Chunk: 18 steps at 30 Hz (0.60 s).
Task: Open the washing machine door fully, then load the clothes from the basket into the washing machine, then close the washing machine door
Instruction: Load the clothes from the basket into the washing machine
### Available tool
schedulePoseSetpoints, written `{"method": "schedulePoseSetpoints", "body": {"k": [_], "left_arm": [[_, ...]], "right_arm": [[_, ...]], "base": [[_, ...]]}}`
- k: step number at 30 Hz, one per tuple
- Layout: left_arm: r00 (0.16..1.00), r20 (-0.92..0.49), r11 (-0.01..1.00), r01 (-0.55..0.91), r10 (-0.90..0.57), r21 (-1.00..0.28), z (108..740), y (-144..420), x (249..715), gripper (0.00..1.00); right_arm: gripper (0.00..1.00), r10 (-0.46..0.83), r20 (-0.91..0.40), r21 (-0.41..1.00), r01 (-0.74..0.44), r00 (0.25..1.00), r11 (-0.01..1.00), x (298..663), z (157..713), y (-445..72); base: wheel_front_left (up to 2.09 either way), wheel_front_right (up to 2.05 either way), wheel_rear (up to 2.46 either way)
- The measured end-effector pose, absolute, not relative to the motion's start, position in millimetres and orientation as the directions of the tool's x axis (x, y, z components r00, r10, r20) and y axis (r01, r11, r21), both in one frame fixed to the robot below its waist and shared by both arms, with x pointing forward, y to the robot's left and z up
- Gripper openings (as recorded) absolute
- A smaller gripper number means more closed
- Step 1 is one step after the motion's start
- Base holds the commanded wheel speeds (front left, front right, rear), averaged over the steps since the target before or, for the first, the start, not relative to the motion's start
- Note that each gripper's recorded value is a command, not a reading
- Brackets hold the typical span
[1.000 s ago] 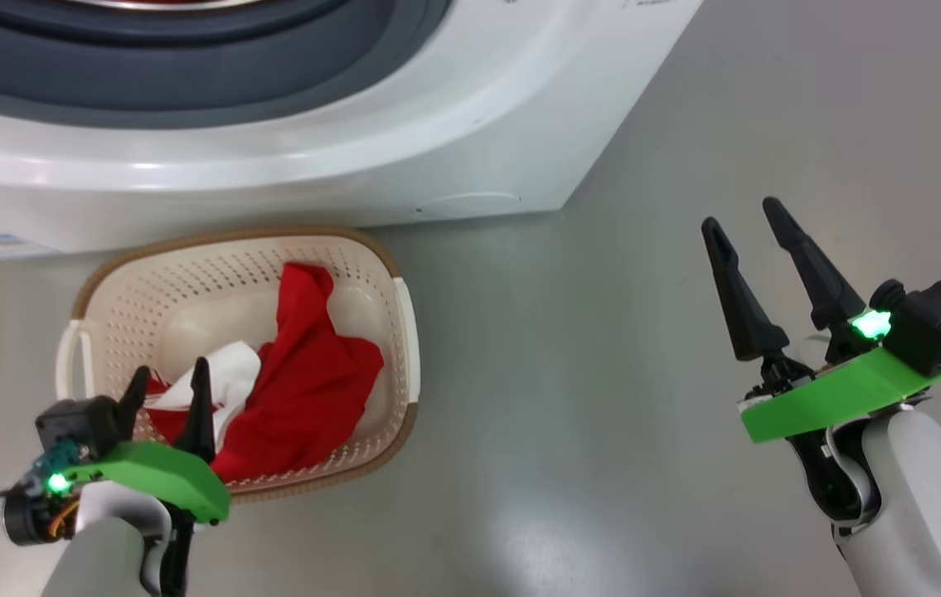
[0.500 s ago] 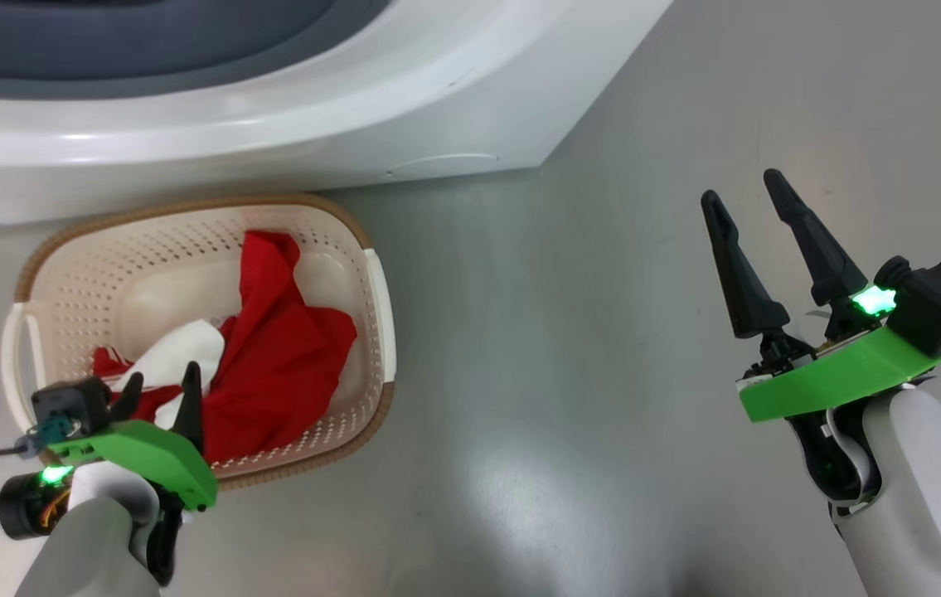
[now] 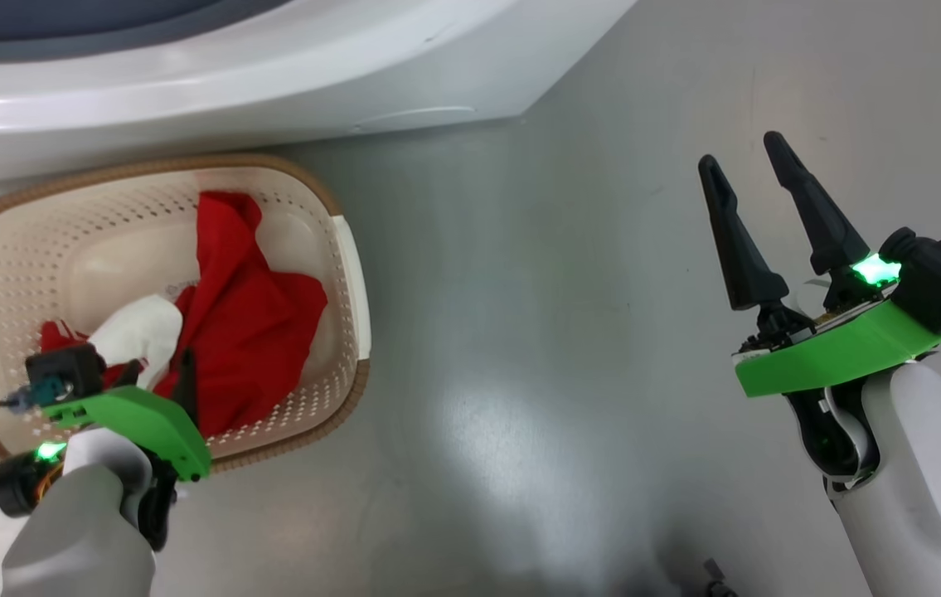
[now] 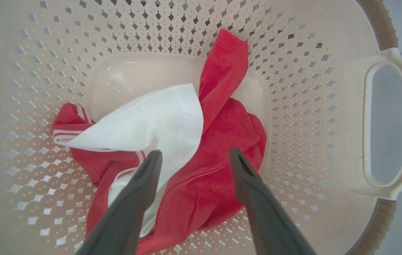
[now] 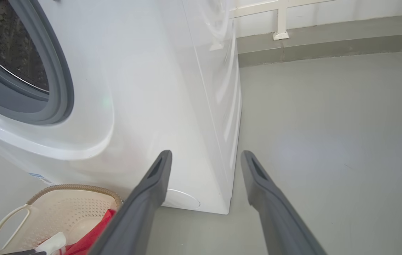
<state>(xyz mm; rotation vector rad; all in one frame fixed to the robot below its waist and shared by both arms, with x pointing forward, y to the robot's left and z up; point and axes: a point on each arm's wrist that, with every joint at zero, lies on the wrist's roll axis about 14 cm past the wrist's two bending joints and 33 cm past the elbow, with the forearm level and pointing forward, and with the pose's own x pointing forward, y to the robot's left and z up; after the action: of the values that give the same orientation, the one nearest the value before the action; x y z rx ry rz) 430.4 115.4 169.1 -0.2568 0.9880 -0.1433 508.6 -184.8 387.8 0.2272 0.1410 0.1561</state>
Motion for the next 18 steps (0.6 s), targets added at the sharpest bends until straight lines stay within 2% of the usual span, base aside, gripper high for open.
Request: {"method": "schedulePoseSetpoints", "body": {"k": [18], "left_arm": [[0.362,-0.896,0.962,0.018,-0.259,-0.272,121,110,423,1.0]], "right_arm": [[1.0,0.149,-0.181,0.225,-0.106,0.972,0.968,512,354,-192]], "base": [[0.0,0.0,0.0]]}}
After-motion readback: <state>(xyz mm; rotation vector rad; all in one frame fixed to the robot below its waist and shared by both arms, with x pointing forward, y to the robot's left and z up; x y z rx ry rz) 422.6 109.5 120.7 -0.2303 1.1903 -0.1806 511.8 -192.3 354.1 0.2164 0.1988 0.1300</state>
